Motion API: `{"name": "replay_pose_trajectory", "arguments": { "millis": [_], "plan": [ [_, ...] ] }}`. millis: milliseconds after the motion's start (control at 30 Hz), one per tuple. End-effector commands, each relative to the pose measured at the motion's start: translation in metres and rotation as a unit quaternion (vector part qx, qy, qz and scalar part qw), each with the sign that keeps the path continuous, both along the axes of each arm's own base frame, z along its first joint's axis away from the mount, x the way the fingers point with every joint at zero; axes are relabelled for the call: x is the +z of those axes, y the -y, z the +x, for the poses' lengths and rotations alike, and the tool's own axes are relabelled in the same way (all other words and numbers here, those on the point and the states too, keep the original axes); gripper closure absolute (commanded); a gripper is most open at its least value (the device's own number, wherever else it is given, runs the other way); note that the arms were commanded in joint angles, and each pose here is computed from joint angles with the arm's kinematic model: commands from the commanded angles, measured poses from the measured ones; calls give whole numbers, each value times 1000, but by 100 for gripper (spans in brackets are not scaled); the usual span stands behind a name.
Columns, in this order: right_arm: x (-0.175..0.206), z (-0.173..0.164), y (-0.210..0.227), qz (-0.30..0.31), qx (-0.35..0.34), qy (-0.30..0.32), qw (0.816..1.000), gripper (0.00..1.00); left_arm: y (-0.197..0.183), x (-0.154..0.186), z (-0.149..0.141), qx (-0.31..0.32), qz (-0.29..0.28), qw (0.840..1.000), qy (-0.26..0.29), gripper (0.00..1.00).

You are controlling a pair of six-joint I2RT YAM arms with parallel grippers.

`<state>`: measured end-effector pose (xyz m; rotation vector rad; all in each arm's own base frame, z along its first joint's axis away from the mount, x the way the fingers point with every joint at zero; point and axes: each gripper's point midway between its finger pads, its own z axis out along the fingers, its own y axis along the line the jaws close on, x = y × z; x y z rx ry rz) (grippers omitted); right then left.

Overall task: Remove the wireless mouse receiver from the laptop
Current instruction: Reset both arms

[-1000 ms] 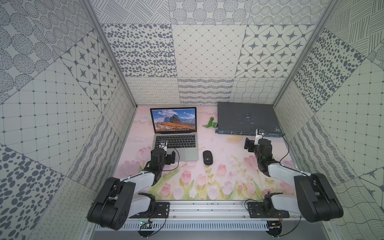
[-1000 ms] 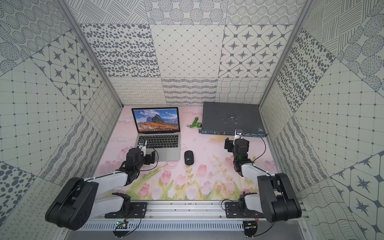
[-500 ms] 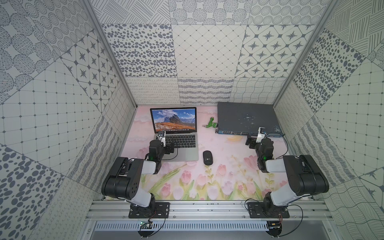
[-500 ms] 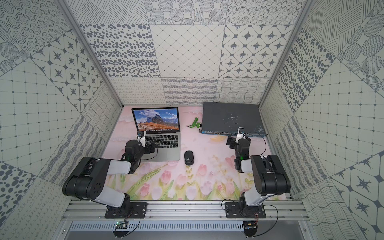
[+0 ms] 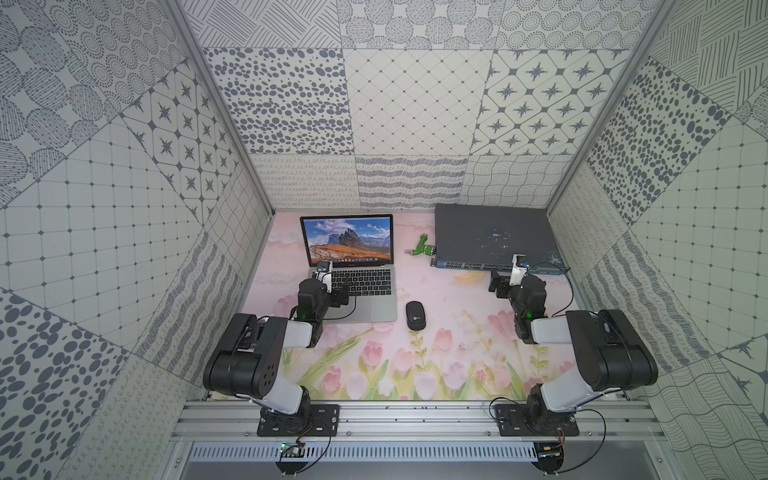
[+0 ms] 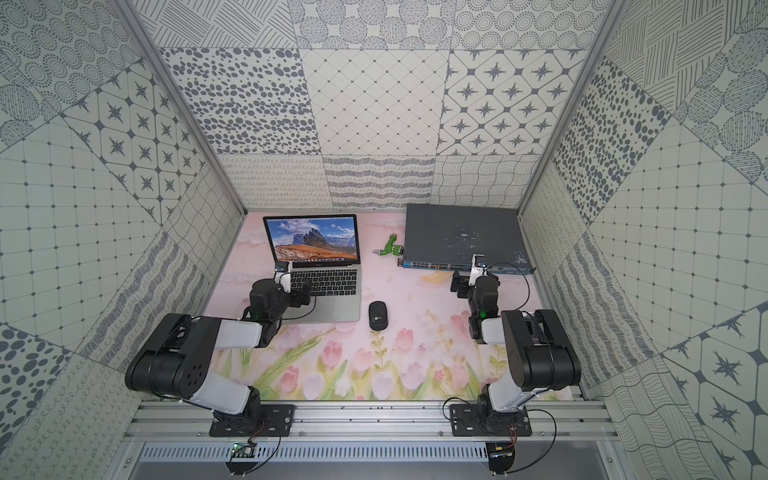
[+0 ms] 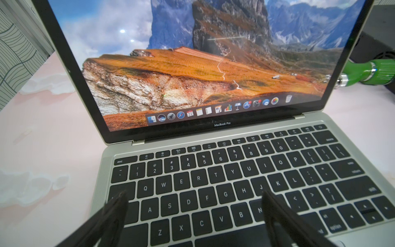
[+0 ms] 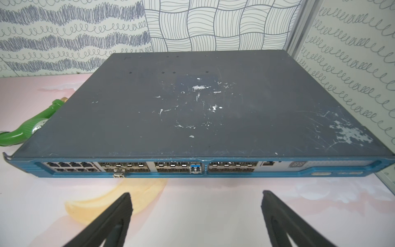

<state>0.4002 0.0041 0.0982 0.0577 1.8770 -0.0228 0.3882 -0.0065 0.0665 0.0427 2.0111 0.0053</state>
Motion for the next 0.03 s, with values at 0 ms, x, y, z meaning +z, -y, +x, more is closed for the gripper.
{"name": "replay_pose_trajectory", "arguments": {
  "millis": [0],
  "plan": [
    [10, 6, -4, -3, 11, 17, 1000, 3, 1, 15, 8, -11, 2, 999, 31, 1]
  ]
}}
